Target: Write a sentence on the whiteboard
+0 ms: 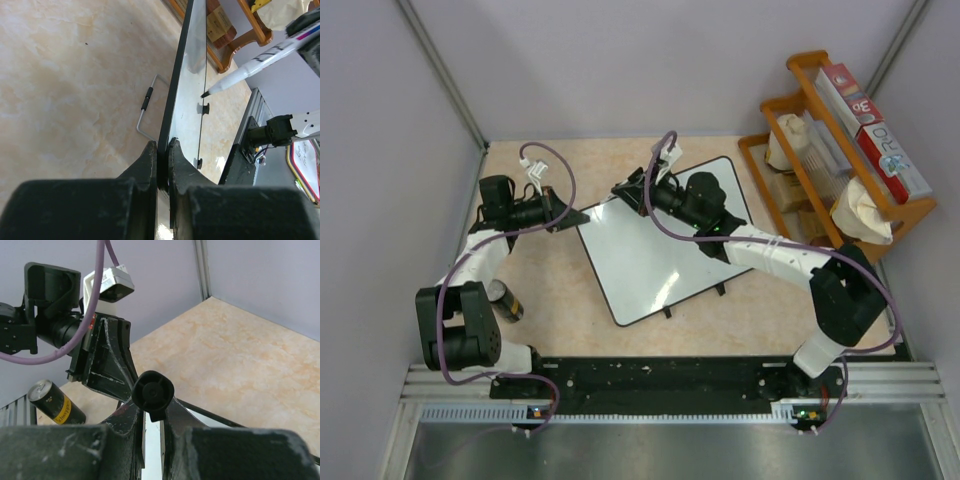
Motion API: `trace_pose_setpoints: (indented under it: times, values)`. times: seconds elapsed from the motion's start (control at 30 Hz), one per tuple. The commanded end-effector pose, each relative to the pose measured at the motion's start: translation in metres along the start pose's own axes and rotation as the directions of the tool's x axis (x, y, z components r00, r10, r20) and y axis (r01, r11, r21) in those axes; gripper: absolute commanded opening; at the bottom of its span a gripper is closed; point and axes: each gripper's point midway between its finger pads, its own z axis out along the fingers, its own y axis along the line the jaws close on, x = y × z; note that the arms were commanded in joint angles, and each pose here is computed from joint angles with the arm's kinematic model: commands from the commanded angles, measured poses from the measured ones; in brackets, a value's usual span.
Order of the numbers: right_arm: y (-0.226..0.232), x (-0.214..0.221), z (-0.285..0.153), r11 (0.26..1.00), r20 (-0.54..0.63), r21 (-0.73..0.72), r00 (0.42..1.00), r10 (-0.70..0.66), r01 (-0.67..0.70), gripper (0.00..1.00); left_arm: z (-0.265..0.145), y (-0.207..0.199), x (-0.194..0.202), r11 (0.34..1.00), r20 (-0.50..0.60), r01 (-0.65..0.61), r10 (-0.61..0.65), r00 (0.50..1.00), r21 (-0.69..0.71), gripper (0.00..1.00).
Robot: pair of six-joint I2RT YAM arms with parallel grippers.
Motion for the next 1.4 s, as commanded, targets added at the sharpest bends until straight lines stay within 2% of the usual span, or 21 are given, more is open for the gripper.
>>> trace_pose_setpoints:
  times: [0.0,0.57,1.37]
  values:
    - [0.005,-0.013,0.013,1.000,0.038,-0.019,0.999,-0.019,0.019,0.00,-0.001,0.024,-0.008,0.977,0.021,-0.168,0.173,0.985,-0.130,0.00]
    - [-0.007,0.038,0.003,1.000,-0.075,0.012,0.997,-0.003,0.004,0.00,0.000,0.024,-0.007,0.977,0.018,-0.168,0.172,0.985,-0.130,0.00]
    - [-0.003,0.070,-0.027,0.999,-0.151,0.007,0.988,0.034,-0.034,0.00,0.001,0.028,-0.005,0.976,0.012,-0.168,0.172,0.985,-0.140,0.00]
